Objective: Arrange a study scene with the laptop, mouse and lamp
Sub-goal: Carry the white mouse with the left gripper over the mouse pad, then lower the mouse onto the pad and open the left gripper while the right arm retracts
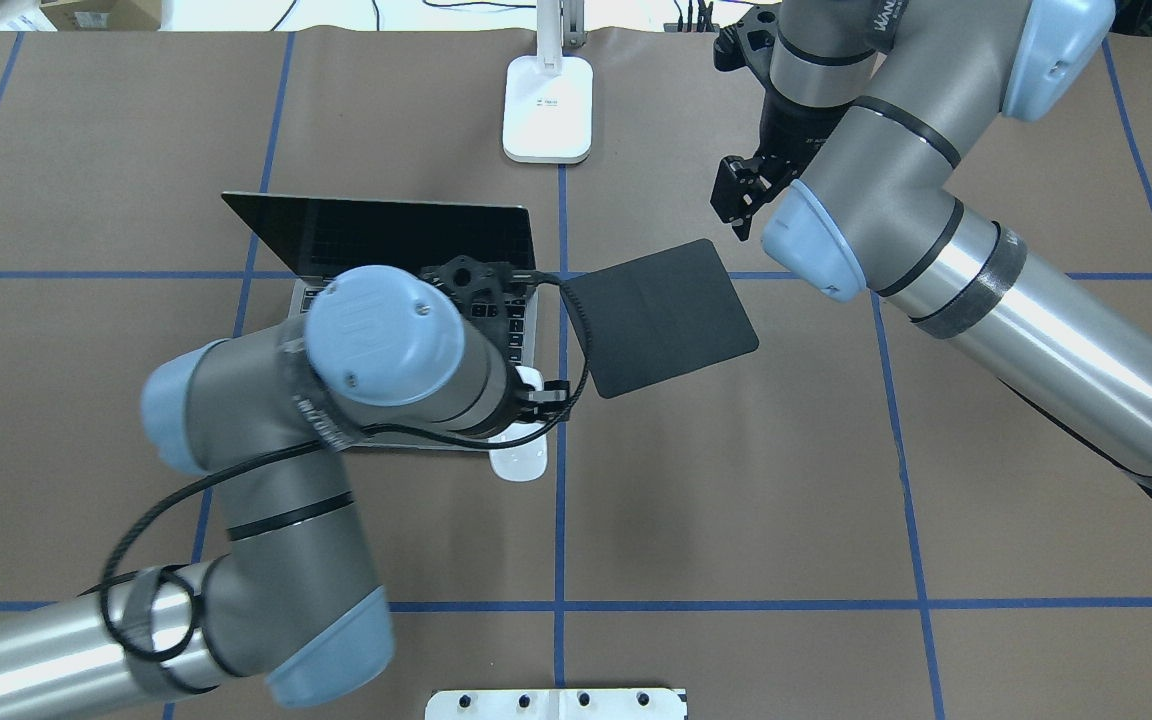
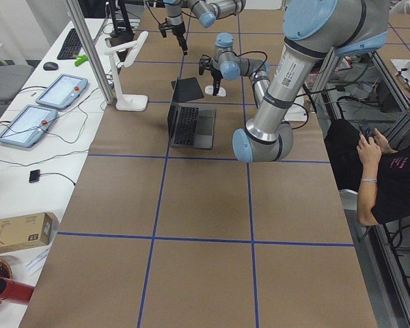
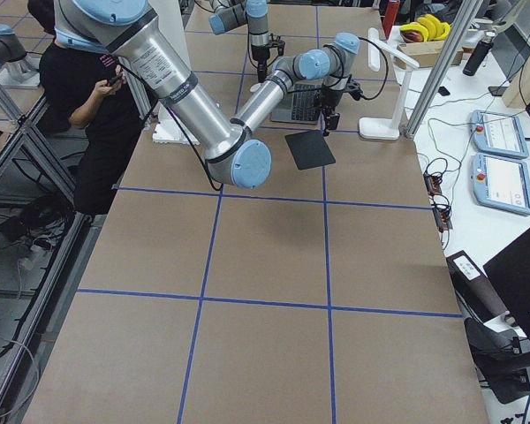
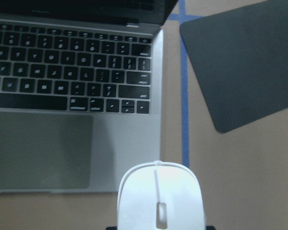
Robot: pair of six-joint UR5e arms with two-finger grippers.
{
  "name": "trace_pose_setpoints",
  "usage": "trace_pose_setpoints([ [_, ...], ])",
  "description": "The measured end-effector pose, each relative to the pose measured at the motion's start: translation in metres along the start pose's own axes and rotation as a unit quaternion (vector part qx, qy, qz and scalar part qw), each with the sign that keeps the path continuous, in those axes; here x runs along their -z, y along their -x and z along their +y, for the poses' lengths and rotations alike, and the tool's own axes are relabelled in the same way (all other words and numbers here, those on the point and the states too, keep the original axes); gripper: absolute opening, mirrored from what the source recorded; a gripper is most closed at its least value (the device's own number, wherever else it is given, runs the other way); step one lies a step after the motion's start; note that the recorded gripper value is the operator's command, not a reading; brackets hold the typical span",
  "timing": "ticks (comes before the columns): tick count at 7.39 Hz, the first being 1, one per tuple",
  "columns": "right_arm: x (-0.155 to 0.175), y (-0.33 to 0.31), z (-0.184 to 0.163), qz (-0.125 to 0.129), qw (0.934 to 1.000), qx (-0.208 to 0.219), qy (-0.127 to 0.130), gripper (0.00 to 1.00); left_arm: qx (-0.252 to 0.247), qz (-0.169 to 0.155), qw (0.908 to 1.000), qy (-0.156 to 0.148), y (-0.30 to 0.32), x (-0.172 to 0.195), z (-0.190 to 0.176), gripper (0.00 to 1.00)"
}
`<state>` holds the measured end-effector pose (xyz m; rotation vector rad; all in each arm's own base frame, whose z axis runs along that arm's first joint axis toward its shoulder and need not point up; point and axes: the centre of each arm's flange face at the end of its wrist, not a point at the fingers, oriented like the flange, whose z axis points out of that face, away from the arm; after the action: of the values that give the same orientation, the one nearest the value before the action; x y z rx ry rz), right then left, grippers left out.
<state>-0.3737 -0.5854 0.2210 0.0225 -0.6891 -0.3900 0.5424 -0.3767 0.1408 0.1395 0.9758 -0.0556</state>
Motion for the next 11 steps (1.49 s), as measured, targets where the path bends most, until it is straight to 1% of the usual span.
trace_pose_setpoints([
  [4, 0.003, -0.004, 0.000, -0.002, 1.0000, -0.002, -0.001, 1.00, 0.012, 0.004, 0.9999, -0.011, -0.067, -0.038, -0.045, 0.63],
  [6, 0.004, -0.006, 0.001, -0.003, 1.0000, -0.002, -0.003, 1.00, 0.019, 0.009, 0.9995, -0.025, -0.075, -0.056, -0.075, 0.63],
  [8, 0.006, -0.020, 0.010, -0.001, 0.9998, 0.017, -0.007, 1.00, 0.026, 0.005, 0.9990, -0.035, -0.074, -0.062, -0.098, 0.63],
  [11, 0.016, -0.061, 0.020, 0.001, 0.9991, 0.039, -0.017, 1.00, 0.035, 0.006, 0.9986, -0.040, -0.076, -0.073, -0.112, 0.63],
])
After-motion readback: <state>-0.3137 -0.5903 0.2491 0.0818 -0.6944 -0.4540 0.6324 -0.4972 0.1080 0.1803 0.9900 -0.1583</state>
